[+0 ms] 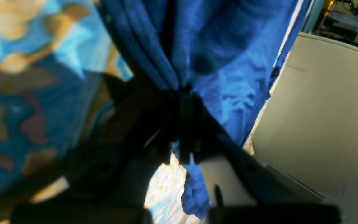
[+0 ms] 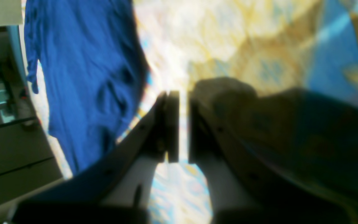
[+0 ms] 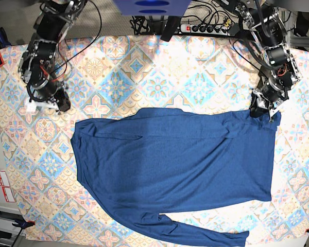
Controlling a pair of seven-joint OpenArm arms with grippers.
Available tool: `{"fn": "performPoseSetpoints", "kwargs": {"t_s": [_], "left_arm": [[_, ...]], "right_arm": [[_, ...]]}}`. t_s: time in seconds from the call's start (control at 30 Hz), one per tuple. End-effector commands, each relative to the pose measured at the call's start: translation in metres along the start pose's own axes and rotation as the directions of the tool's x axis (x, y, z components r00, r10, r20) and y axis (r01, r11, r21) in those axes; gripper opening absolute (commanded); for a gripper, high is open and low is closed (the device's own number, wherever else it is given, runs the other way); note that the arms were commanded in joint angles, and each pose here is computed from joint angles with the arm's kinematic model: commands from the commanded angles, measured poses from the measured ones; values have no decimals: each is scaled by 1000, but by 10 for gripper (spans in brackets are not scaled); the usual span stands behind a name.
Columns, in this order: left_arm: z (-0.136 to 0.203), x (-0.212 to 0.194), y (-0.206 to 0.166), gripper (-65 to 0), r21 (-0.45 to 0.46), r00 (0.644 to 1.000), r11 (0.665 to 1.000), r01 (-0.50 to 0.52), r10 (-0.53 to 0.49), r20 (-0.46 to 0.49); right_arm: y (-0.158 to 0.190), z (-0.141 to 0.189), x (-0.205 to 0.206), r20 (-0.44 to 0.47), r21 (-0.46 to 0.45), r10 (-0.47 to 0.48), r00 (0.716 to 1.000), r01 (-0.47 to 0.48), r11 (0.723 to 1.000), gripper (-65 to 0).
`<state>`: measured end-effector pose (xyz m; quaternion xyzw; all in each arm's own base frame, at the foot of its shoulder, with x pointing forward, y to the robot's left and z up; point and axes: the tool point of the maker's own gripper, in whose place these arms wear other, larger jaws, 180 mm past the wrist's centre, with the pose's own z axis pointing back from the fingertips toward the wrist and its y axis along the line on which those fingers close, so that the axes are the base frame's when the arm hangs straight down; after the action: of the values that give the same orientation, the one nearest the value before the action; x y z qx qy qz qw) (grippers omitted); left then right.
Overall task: Fold the T-shirt properly
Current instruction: 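Hold the shirt edge with both grippers and pull it taut outward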
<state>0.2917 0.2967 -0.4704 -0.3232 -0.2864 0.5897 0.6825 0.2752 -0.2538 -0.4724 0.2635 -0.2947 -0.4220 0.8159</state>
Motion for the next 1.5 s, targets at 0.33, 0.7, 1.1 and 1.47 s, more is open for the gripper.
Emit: {"fn": "performPoseSetpoints", "kwargs": {"t_s": [0.33, 0.7, 1.1, 1.47], "left_arm": [[10, 18, -30, -650, -63, 997, 996, 69, -67, 41], [11, 19, -28, -650, -60, 997, 996, 71, -68, 42], [11, 19, -30, -650, -63, 997, 995, 71, -69, 42], [10, 19, -32, -650, -66, 997, 995, 72, -69, 43]], "right_arm": [[70, -22, 9, -28, 121, 144, 989, -140, 983, -436], [83, -60, 12, -125, 13, 318, 940, -319, 948, -371], [80, -75, 20, -170, -35, 365, 916, -375, 926, -312], [83, -85, 5, -215, -4, 403, 890, -413, 911, -312]]}}
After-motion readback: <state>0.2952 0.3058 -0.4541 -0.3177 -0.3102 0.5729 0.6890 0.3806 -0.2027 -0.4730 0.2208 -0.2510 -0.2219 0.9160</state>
